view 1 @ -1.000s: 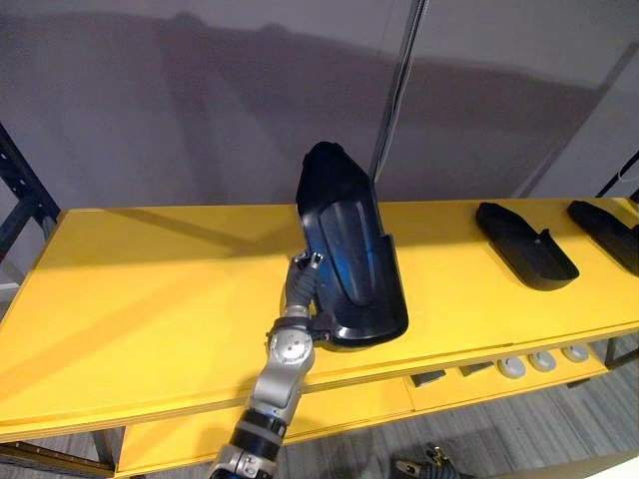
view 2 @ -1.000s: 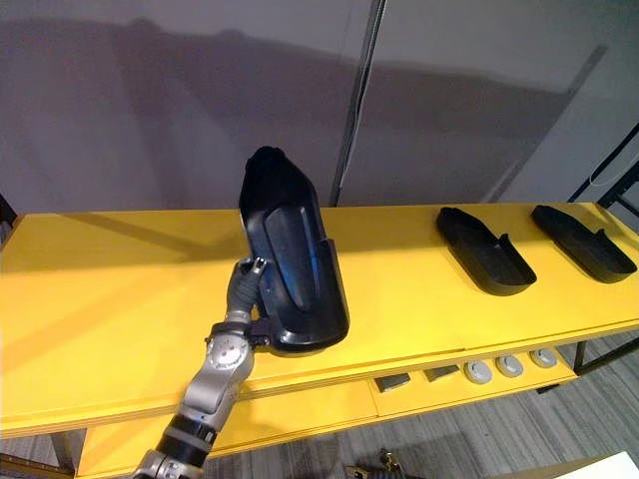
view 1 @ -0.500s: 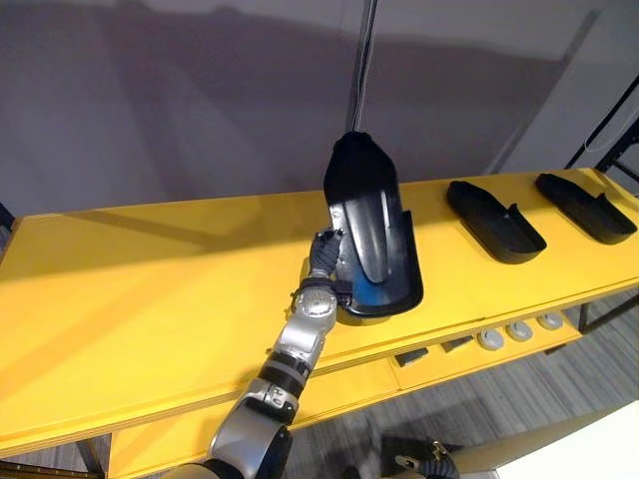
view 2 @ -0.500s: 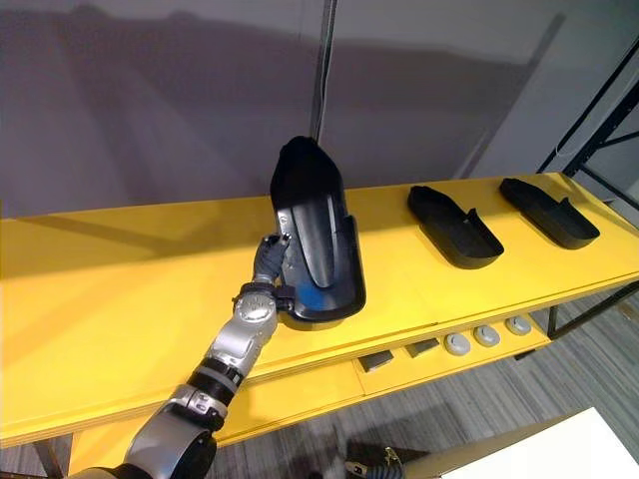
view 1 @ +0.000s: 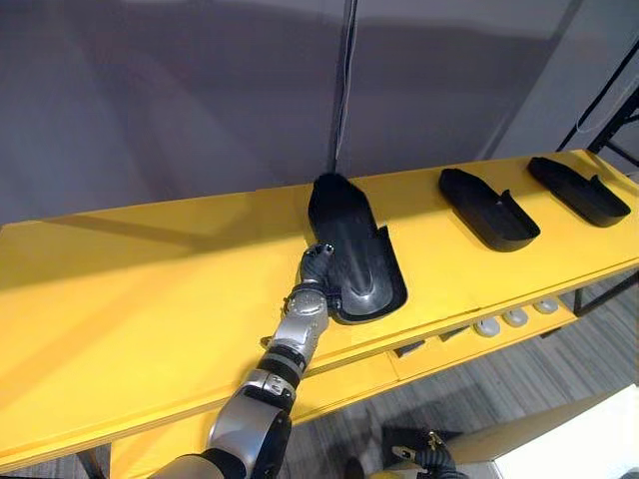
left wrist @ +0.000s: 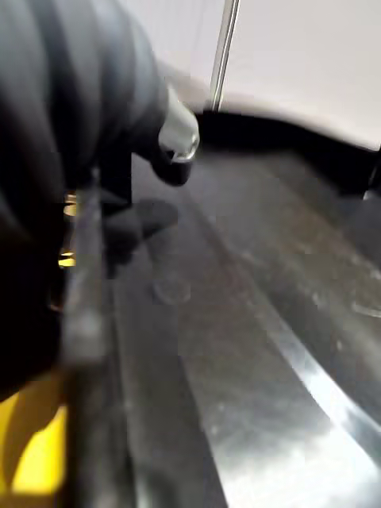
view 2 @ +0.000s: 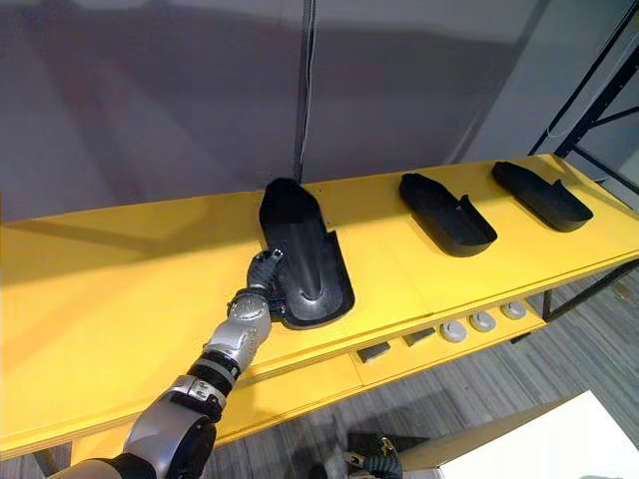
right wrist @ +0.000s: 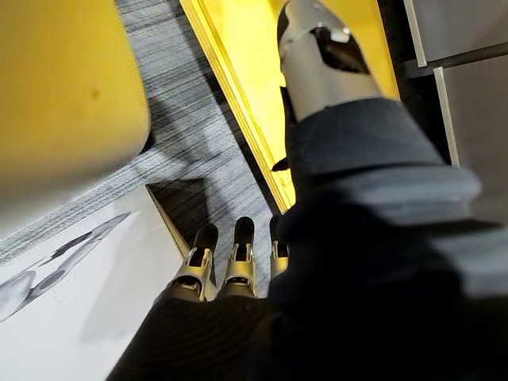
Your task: Walk over and take plastic housings, then place them on the shelf
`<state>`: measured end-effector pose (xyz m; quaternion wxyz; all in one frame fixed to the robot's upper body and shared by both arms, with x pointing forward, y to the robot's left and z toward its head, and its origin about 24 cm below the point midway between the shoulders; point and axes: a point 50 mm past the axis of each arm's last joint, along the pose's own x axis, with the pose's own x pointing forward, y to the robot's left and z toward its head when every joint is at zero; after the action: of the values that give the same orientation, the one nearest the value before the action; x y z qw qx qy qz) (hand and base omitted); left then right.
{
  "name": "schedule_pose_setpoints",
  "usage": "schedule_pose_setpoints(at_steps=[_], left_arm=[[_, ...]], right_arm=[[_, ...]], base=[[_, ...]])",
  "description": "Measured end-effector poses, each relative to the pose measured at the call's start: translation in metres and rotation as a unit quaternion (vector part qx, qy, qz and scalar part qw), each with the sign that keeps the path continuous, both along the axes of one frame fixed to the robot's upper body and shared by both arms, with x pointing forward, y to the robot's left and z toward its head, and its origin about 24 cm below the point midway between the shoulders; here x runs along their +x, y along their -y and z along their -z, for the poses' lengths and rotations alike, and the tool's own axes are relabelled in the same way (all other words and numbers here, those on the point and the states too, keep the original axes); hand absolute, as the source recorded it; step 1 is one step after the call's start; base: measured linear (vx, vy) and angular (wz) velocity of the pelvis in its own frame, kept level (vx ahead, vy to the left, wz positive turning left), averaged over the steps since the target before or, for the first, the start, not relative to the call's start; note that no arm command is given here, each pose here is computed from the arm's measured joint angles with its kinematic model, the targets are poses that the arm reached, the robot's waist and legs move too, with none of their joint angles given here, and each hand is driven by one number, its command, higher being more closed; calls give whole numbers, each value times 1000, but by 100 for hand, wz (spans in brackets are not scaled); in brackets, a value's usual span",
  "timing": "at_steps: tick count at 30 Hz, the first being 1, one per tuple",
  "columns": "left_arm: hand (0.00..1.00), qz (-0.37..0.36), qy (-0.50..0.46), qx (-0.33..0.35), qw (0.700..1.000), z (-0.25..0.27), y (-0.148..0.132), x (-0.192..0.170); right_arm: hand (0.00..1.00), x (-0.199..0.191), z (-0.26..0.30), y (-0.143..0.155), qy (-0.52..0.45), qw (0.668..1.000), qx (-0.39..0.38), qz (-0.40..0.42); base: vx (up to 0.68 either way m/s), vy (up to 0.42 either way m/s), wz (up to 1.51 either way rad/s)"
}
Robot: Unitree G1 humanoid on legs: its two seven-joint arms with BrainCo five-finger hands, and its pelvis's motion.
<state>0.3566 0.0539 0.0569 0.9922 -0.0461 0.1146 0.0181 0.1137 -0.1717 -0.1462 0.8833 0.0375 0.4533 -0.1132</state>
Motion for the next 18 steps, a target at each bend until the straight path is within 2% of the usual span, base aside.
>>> schedule_pose_setpoints(at_steps=[10, 18], left_arm=[[0, 6, 3, -5, 1000, -3, 0, 4], [0, 9, 5, -37, 999, -6, 1, 6]], right_arm=[[0, 8, 0, 0, 4, 1000, 3, -8], [0, 9, 0, 2, 1, 1000, 1, -11]], base=[[0, 0, 0], [6, 9, 3]])
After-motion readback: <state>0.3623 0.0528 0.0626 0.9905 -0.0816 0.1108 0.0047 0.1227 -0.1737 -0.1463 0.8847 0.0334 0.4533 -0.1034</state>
